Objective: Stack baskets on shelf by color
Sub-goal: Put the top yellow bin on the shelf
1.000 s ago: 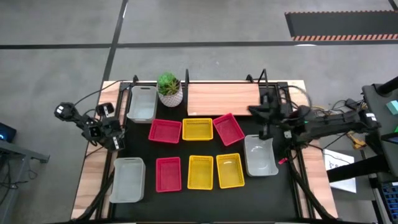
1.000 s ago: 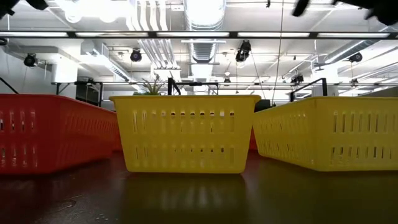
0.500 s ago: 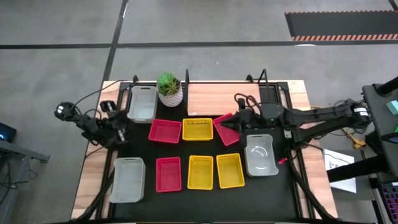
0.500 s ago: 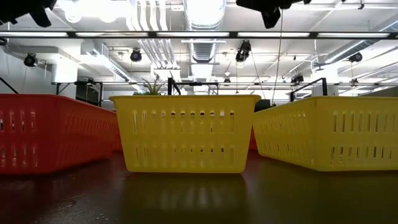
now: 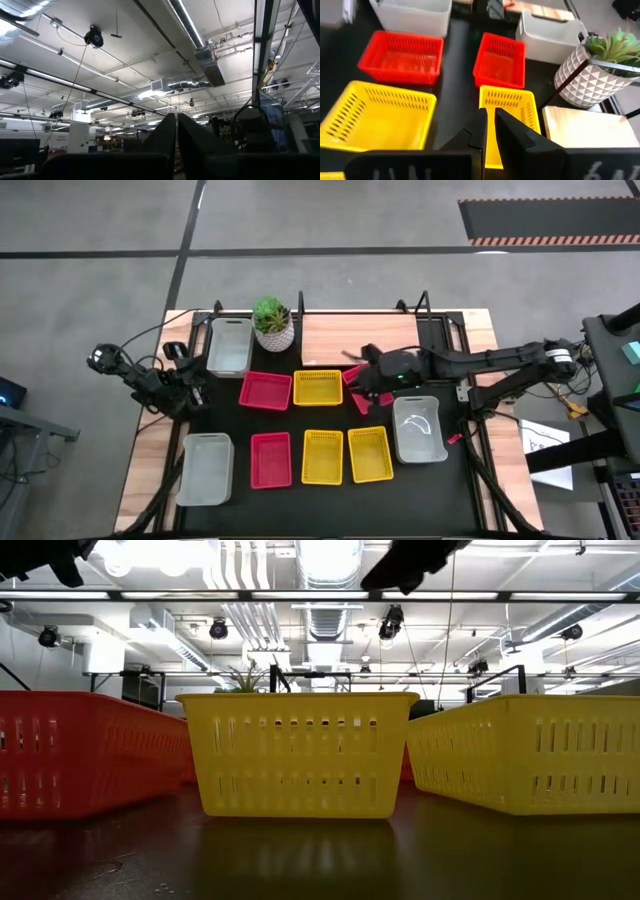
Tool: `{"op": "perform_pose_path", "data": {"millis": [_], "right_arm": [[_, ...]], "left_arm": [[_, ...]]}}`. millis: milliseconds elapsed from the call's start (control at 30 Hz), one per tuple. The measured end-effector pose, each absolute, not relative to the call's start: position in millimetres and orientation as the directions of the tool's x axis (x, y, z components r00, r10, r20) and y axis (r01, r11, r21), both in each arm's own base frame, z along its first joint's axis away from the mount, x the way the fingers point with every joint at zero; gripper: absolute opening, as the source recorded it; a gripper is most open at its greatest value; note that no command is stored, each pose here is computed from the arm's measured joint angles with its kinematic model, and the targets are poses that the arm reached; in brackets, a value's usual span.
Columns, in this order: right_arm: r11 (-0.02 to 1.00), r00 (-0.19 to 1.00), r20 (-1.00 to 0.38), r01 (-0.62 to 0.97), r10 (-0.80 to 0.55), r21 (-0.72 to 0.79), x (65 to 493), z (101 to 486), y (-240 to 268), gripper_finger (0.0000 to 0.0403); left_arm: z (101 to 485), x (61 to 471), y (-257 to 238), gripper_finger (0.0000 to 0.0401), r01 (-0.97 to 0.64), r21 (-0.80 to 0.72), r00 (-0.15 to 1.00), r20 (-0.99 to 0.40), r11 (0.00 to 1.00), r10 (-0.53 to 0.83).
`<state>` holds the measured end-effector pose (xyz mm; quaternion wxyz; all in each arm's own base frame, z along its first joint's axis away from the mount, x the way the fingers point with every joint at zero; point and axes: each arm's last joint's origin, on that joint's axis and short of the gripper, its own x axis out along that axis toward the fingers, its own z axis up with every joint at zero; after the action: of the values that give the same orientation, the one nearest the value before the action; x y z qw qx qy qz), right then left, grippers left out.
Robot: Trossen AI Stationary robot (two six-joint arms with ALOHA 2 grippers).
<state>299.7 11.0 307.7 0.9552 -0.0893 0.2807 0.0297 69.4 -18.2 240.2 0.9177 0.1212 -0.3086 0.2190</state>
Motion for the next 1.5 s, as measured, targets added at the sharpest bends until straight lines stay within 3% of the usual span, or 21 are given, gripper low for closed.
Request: {"op": "perform_pose_path", "data": {"millis": [200,400,667,833,1000,1167,1300,1500], "right_arm": [[0.973,0.808,-0.590,-0.129,-0.010,-0.193,330.7,307.8,11.8,0.0029],[0.934,0.668,-0.726,-0.130,-0.167,-0.334,350.7,298.3,8.9,0.0029],[0.873,0.546,-0.817,-0.290,-0.187,-0.393,377.0,277.9,9.6,0.0032],[0.859,0.515,-0.836,-0.325,-0.189,-0.395,387.6,267.3,9.7,0.0070],[0.854,0.506,-0.824,-0.280,-0.256,-0.438,390.5,266.9,8.0,0.0135],[0.788,0.484,-0.832,-0.385,-0.270,-0.480,388.6,265.4,5.8,0.0188],[0.697,0.466,-0.842,-0.509,-0.271,-0.505,388.0,260.6,5.9,0.0198],[0.643,0.404,-0.874,-0.599,-0.271,-0.477,382.1,252.8,5.6,0.0192]], "left_arm": [[240.2,69.4,-18.2,0.0002,-0.475,0.085,0.714,0.619,0.876,0.327],[240.3,69.3,-18.2,0.0002,-0.475,0.084,0.713,0.620,0.876,0.328],[240.2,69.3,-18.1,0.0002,-0.476,0.083,0.713,0.619,0.875,0.329],[240.2,69.4,-18.1,0.0002,-0.478,0.082,0.714,0.617,0.875,0.332],[240.0,69.4,-17.9,0.0002,-0.482,0.080,0.715,0.612,0.873,0.339],[239.7,69.4,-17.3,0.0002,-0.493,0.069,0.715,0.600,0.867,0.359],[239.7,69.4,-17.3,0.0002,-0.493,0.069,0.715,0.600,0.867,0.359],[239.7,69.4,-17.3,0.0002,-0.493,0.069,0.715,0.600,0.867,0.358]]}}
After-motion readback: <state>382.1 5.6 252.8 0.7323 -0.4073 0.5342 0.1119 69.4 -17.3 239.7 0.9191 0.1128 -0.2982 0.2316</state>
